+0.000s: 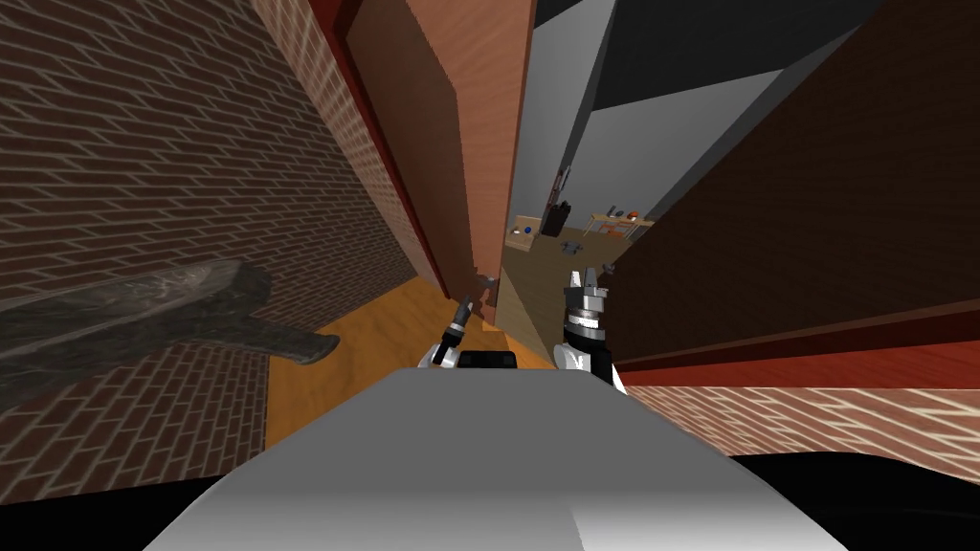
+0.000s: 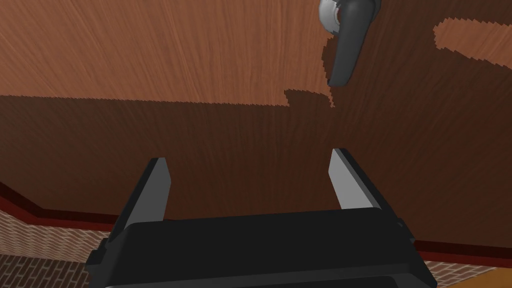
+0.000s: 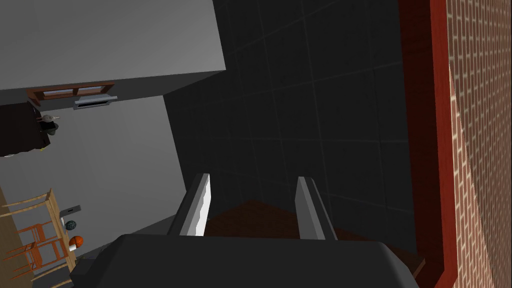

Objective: Push the door open

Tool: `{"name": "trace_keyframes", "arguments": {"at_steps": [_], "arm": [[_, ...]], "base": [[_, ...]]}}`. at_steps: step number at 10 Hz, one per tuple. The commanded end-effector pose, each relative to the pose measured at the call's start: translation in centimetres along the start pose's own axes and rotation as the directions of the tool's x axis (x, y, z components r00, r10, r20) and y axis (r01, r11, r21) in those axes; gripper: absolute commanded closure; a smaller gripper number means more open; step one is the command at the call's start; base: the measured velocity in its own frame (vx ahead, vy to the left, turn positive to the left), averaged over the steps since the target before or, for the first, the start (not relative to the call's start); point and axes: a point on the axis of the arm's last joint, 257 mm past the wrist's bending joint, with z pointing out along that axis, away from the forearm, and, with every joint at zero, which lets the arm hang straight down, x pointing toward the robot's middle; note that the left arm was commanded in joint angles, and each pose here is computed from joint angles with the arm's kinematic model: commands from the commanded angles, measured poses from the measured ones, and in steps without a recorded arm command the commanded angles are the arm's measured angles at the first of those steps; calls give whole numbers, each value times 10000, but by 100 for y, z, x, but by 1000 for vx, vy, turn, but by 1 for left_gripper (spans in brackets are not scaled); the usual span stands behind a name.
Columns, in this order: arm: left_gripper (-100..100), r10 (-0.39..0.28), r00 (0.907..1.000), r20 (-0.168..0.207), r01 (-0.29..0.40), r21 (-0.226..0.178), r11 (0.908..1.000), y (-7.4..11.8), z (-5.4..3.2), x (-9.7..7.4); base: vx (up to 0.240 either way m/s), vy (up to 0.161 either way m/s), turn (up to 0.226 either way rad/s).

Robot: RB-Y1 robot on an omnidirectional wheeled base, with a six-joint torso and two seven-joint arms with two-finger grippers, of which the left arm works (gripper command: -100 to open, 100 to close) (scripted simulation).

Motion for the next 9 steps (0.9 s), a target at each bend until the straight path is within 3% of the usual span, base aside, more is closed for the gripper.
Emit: {"name": "trace_keyframes", "arguments": {"at_steps": [1,9], "arm": [[-100,-40,9998,-171,36,-222,9997,123,-14,83],[-100,-192,9960,-878,90,-1146,9934,587,-165,370]], "base": [[82,54,-96],[76,67,-84]]}}
